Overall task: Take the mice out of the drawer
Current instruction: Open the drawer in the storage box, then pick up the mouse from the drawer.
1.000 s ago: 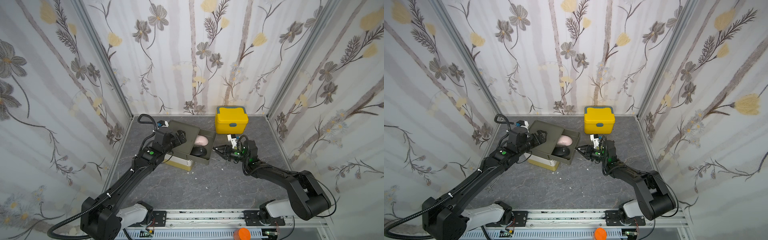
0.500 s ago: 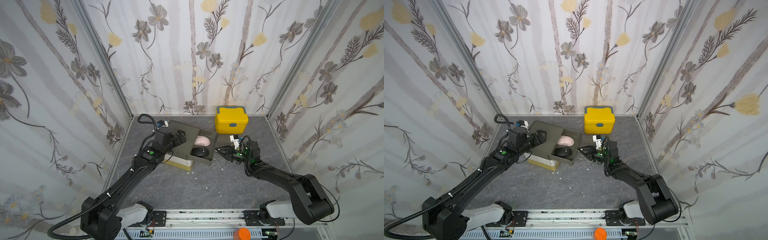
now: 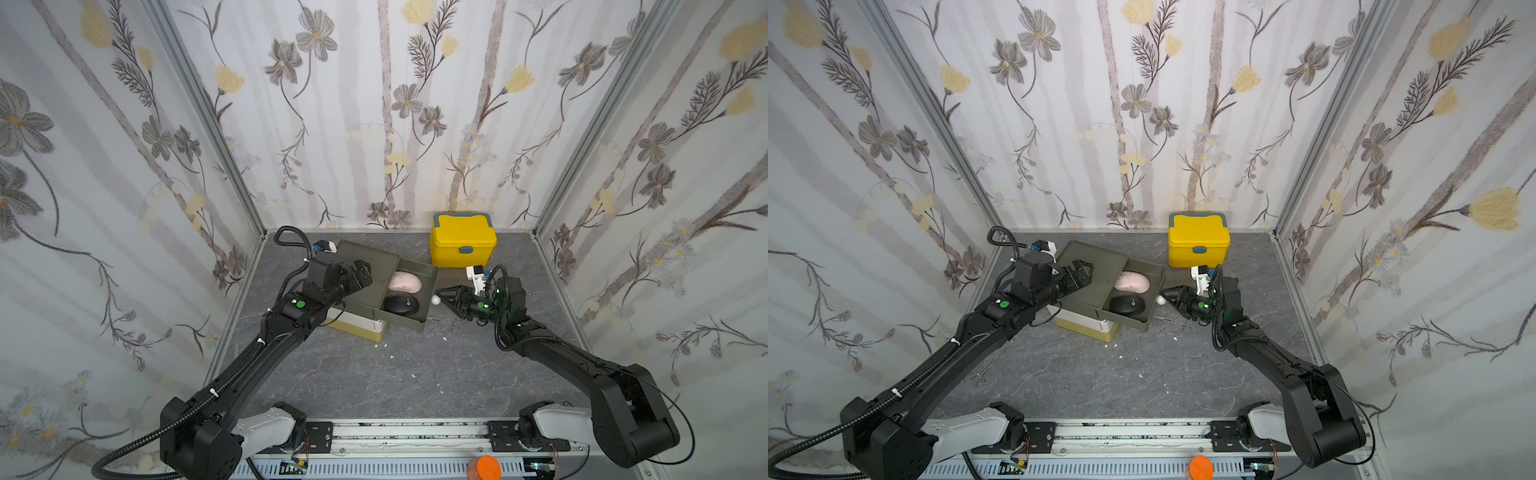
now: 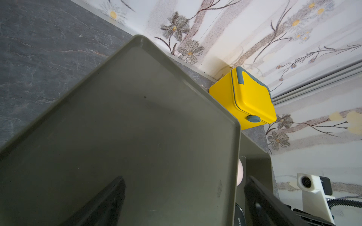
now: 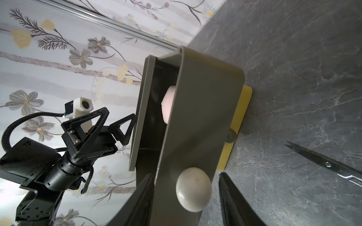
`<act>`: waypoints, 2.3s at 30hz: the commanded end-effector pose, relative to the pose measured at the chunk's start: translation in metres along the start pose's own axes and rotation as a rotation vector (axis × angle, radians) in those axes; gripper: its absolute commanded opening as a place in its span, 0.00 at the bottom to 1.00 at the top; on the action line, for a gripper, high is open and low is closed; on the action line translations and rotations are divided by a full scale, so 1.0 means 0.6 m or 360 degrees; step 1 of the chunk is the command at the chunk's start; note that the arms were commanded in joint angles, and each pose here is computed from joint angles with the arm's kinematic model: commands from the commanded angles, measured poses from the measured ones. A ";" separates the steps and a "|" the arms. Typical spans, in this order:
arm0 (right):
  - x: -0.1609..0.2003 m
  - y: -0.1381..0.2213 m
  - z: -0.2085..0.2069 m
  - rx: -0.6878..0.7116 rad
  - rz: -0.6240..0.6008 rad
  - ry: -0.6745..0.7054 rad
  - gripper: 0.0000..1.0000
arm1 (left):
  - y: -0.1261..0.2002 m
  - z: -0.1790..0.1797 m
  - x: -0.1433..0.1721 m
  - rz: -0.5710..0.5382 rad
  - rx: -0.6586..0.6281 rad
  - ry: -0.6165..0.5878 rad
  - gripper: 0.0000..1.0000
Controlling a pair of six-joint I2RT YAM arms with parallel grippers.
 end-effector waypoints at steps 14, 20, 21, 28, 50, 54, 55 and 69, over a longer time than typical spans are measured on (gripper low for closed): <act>-0.012 -0.017 0.165 0.0471 -0.0175 0.0987 0.73 | 0.034 -0.025 -0.007 -0.0034 0.0217 0.0066 0.97; 0.009 -0.093 0.207 0.0540 0.0063 0.1396 0.75 | 0.036 -0.020 0.001 -0.0053 0.0189 0.0085 0.97; 0.010 -0.103 0.209 0.0564 0.0084 0.1442 0.75 | 0.037 -0.020 0.001 -0.0058 0.0187 0.0084 0.97; 0.017 -0.164 0.183 0.0636 0.0394 0.1758 0.79 | 0.050 -0.012 0.000 -0.0118 0.0129 0.0090 0.97; -0.001 -0.211 0.159 0.0826 0.0670 0.2010 0.87 | 0.061 -0.017 -0.010 -0.0138 0.0131 -0.0004 1.00; -0.002 -0.219 0.152 0.0845 0.0719 0.2002 0.88 | 0.066 -0.016 -0.014 -0.0142 0.0109 -0.0019 1.00; -0.002 -0.221 0.149 0.0844 0.0733 0.2002 0.87 | 0.066 -0.015 -0.013 -0.0142 0.0109 -0.0021 1.00; -0.009 -0.245 0.133 0.0852 0.0792 0.2014 0.86 | 0.067 -0.015 -0.015 -0.0136 0.0094 -0.0035 1.00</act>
Point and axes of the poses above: each gripper's point midway between its finger pads, its own y axis back along the fingers, its own z axis along the line the jaws close on, x = y × z, the point moved 10 cm from there along y, back along the fingers, and after that the axes turned 15 degrees about -y, right-handed, at the moved point
